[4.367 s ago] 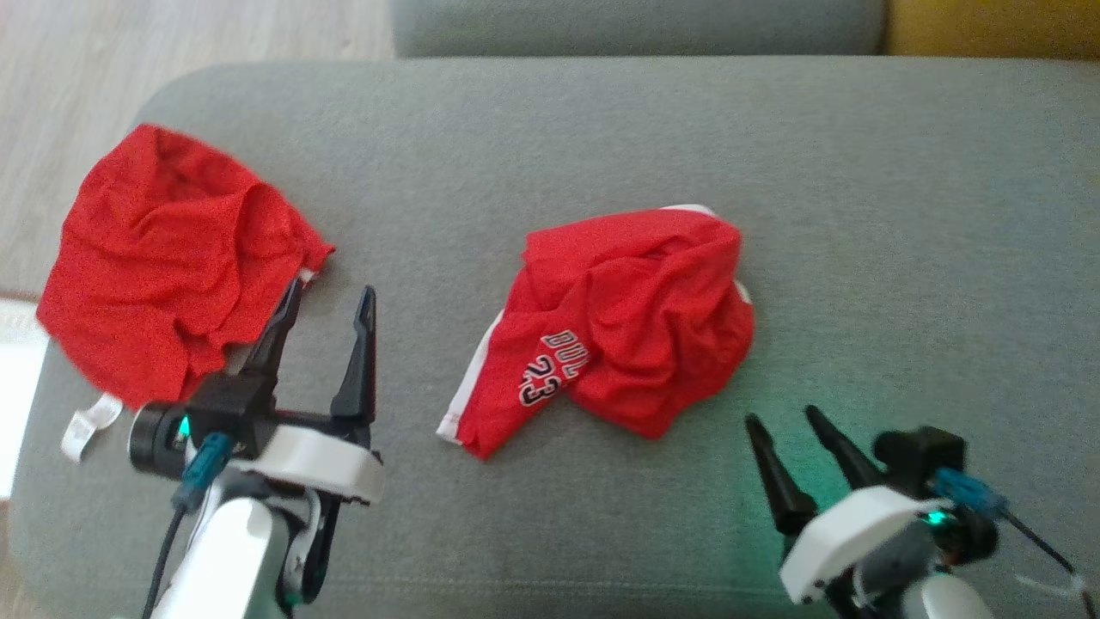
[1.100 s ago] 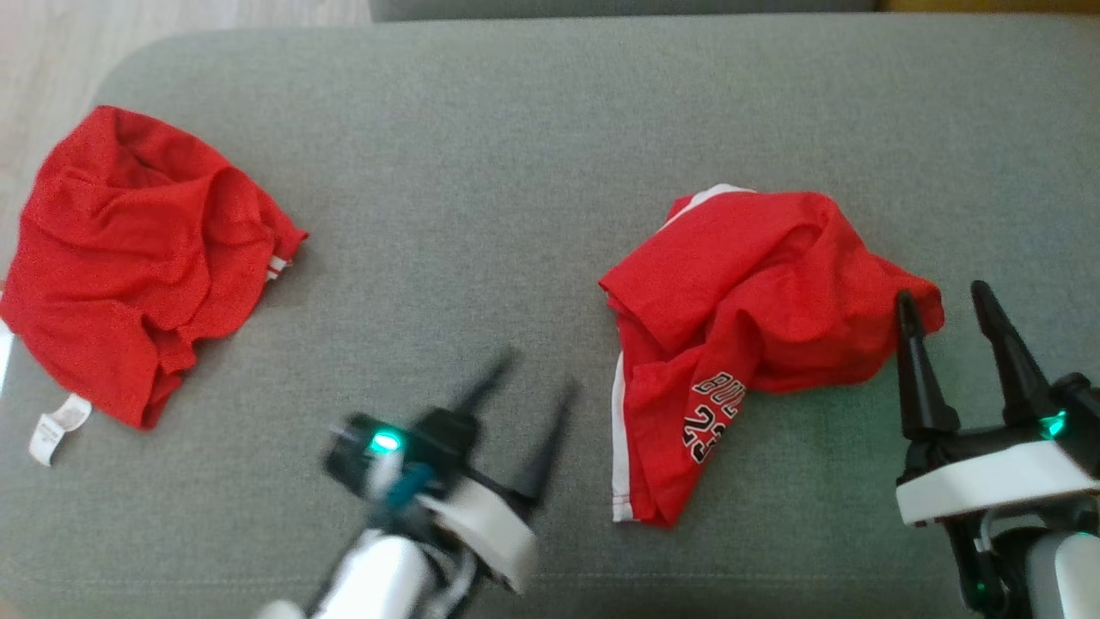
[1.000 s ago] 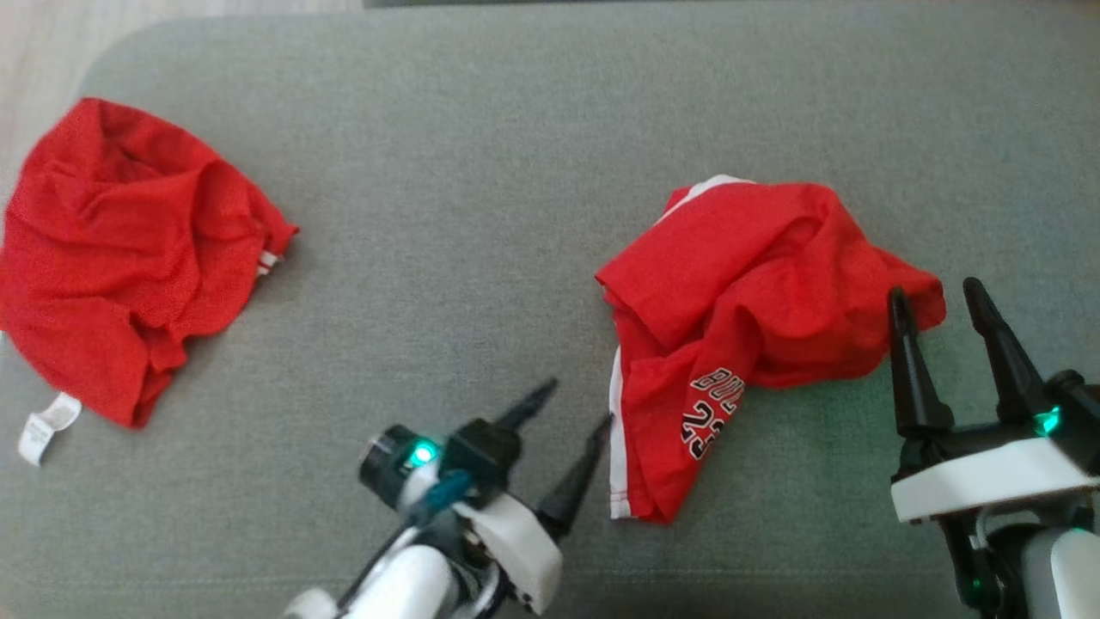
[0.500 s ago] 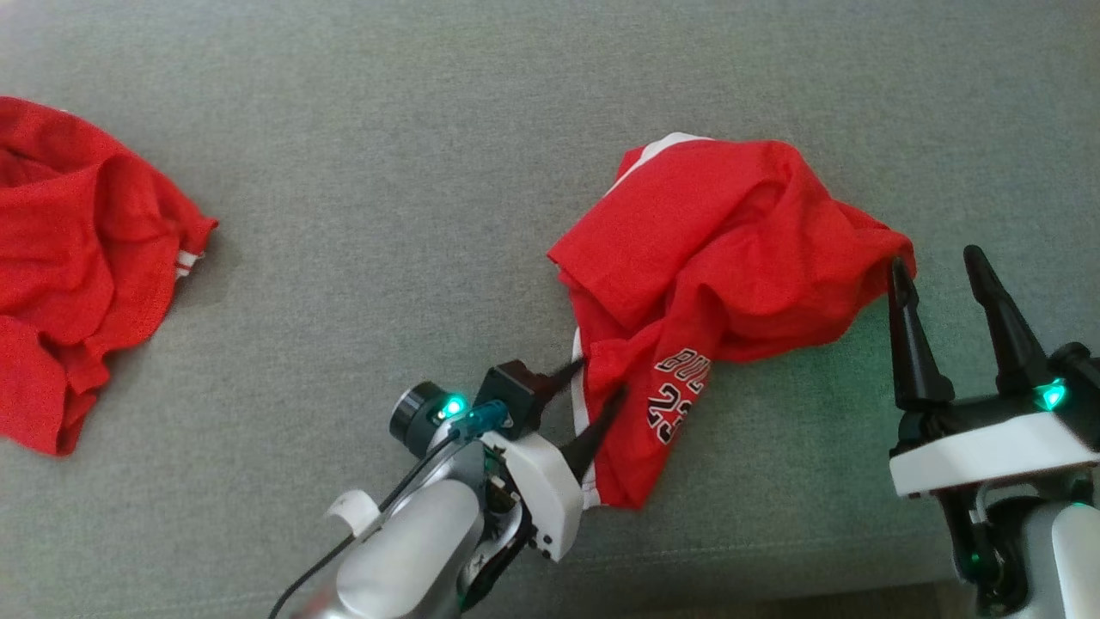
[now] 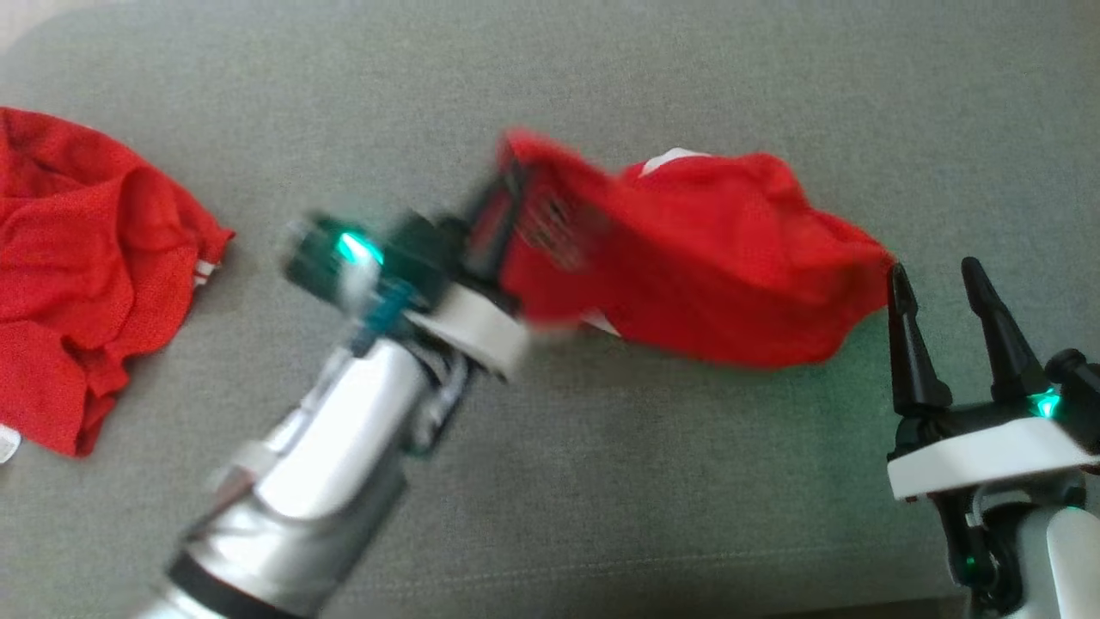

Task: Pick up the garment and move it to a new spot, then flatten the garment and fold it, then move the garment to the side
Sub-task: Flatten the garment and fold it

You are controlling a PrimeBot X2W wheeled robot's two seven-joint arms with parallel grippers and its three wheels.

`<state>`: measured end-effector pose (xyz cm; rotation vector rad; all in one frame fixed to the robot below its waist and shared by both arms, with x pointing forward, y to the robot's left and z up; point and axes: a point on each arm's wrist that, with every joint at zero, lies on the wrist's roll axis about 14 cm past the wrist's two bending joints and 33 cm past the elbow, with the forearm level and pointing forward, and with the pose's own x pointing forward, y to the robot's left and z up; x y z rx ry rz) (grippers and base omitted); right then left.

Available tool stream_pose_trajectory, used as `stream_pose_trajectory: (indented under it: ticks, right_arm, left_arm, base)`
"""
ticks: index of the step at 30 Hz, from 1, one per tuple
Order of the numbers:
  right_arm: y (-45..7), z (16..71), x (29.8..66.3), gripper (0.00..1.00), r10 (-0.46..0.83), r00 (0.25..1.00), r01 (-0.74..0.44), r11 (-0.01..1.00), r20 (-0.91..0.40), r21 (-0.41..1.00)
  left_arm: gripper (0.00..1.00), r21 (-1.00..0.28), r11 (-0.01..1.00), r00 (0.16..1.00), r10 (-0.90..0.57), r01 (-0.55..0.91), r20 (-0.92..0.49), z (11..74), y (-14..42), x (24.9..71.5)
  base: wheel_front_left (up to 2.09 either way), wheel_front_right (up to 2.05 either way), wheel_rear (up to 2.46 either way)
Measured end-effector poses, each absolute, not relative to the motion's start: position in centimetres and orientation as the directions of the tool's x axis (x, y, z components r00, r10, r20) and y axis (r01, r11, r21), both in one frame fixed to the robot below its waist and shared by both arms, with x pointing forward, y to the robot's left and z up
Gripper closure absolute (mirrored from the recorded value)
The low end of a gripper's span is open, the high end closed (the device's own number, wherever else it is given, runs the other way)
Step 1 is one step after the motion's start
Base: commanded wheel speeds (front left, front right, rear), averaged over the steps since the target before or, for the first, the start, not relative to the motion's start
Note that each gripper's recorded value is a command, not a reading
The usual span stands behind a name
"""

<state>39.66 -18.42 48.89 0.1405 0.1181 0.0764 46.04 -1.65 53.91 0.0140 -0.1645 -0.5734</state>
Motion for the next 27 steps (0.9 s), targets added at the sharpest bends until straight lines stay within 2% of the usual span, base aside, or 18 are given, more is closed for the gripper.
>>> stream_pose_trajectory:
  ticks: [4, 7, 9, 13, 16, 21, 22, 23, 24, 27]
  right_arm:
    - [-18.1, 49.2, 39.7, 0.0, 0.088, 0.991, -0.071, 0.984, -0.102, 0.162]
    - [-17.8, 49.3, 39.7, 0.0, 0.093, 0.991, -0.077, 0.982, -0.093, 0.17]
    - [-17.6, 49.3, 39.8, 0.0, 0.098, 0.991, -0.08, 0.98, -0.093, 0.18]
    - [-17.2, 49.0, 39.9, 0.0, 0.107, 0.989, -0.087, 0.978, -0.099, 0.191]
    - [-16.9, 49.0, 40.0, 0.0, 0.116, 0.988, -0.095, 0.977, -0.1, 0.193]
    - [-16.4, 48.8, 40.3, 0.0, 0.132, 0.986, -0.111, 0.974, -0.101, 0.196]
    - [-16.3, 48.8, 40.3, 0.0, 0.135, 0.986, -0.114, 0.974, -0.101, 0.196]
    - [-16.2, 48.9, 40.4, 0.0, 0.138, 0.985, -0.117, 0.974, -0.1, 0.196]
    - [-16.2, 48.9, 40.4, 0.0, 0.14, 0.985, -0.119, 0.974, -0.098, 0.195]
    - [-16.0, 49.3, 40.2, 0.0, 0.146, 0.985, -0.127, 0.975, -0.09, 0.182]
  left_arm:
    - [1.0, 0.138, 0.865, 0.804, -0.5, 0.482, 0.321, 59.7, 0.4, 46.4]
    - [1.0, 0.153, 0.867, 0.803, -0.496, 0.473, 0.33, 60.0, 1.2, 45.7]
    - [1.0, 0.135, 0.871, 0.83, -0.492, 0.473, 0.265, 57.4, 2.0, 44.7]
    - [1.0, 0.047, 0.885, 0.885, -0.465, 0.463, 0.021, 48.8, 3.8, 41.2]
    - [1.0, -0.012, 0.906, 0.899, -0.423, 0.424, -0.111, 44.7, 5.1, 38.7]
    - [1.0, -0.046, 0.932, 0.917, -0.363, 0.36, -0.163, 43.2, 6.7, 38.2]
    - [0.86, -0.053, 0.938, 0.923, -0.347, 0.343, -0.165, 43.1, 7.1, 38.3]
    - [0.29, -0.058, 0.942, 0.928, -0.335, 0.329, -0.162, 43.3, 7.4, 38.5]
    - [0.0, -0.068, 0.947, 0.934, -0.32, 0.313, -0.157, 43.5, 7.6, 38.7]
    - [0.0, -0.09, 0.954, 0.947, -0.295, 0.285, -0.127, 44.5, 7.9, 38.9]
  base:
    - [0.0, 0.0, 0.0]
    - [0.0, 0.0, 0.0]
    - [0.0, 0.0, 0.0]
    - [0.0, 0.0, 0.0]
    - [0.0, 0.0, 0.0]
    - [0.0, 0.0, 0.0]
    - [0.0, 0.0, 0.0]
    - [0.0, 0.0, 0.0]
    - [0.0, 0.0, 0.0]
    - [0.0, 0.0, 0.0]
